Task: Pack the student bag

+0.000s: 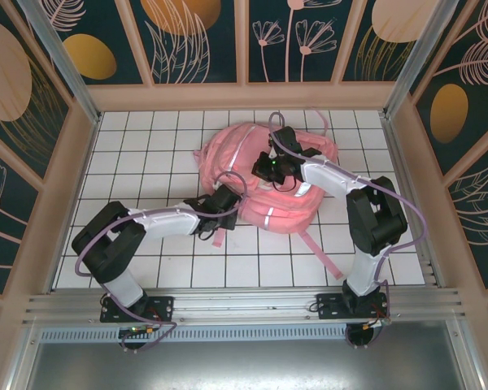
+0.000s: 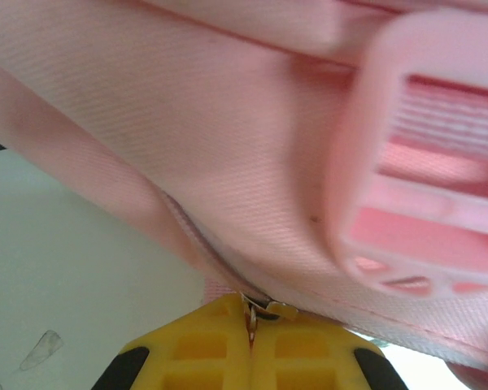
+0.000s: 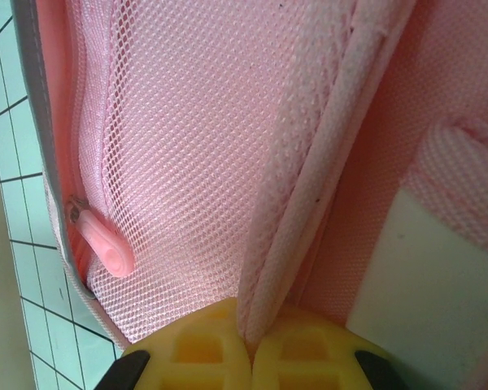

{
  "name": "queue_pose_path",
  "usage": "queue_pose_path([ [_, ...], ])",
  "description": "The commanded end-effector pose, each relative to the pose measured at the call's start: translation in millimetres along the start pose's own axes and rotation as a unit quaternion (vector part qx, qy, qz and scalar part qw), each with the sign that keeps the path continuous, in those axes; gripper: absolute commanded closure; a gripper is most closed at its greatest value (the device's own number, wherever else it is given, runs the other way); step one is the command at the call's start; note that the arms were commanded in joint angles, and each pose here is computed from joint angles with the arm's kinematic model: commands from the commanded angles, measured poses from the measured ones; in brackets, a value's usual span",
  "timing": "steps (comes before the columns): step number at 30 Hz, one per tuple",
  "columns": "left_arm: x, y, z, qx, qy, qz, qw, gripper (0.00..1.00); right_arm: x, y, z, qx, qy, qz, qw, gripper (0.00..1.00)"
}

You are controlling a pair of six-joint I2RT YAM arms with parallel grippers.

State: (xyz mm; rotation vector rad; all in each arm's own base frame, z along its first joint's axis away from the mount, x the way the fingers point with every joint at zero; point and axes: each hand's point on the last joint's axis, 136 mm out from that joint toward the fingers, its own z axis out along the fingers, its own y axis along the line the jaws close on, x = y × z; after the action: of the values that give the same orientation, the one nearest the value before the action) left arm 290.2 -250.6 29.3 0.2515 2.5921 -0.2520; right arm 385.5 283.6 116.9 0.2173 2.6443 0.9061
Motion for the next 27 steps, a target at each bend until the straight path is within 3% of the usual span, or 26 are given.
queue_pose_path([
  [1,4,30,-4,-0.026,0.006,-0.041,0.999,0.96,0,-6,-19,0.026,-0.004,-0.037,0.999,1.0],
  [6,-5,39,-11,-0.037,-0.007,-0.048,0.998,0.96,1,-7,-23,0.03,-0.004,-0.05,0.998,1.0],
  [11,5,66,4,-0.069,0.012,-0.074,0.995,0.98,1,-5,-29,0.03,-0.008,-0.064,0.997,1.0],
  [18,-7,66,0,-0.047,0.0,-0.098,0.994,1.0,-1,-9,-44,0.064,-0.032,-0.101,0.992,1.0],
  [22,-10,39,-7,0.041,-0.011,-0.09,0.995,0.97,-1,2,-54,0.087,-0.066,-0.143,0.984,0.68],
  [27,-6,26,-13,0.088,-0.012,-0.08,0.993,1.0,-11,9,-96,0.161,-0.161,-0.184,0.956,0.57],
])
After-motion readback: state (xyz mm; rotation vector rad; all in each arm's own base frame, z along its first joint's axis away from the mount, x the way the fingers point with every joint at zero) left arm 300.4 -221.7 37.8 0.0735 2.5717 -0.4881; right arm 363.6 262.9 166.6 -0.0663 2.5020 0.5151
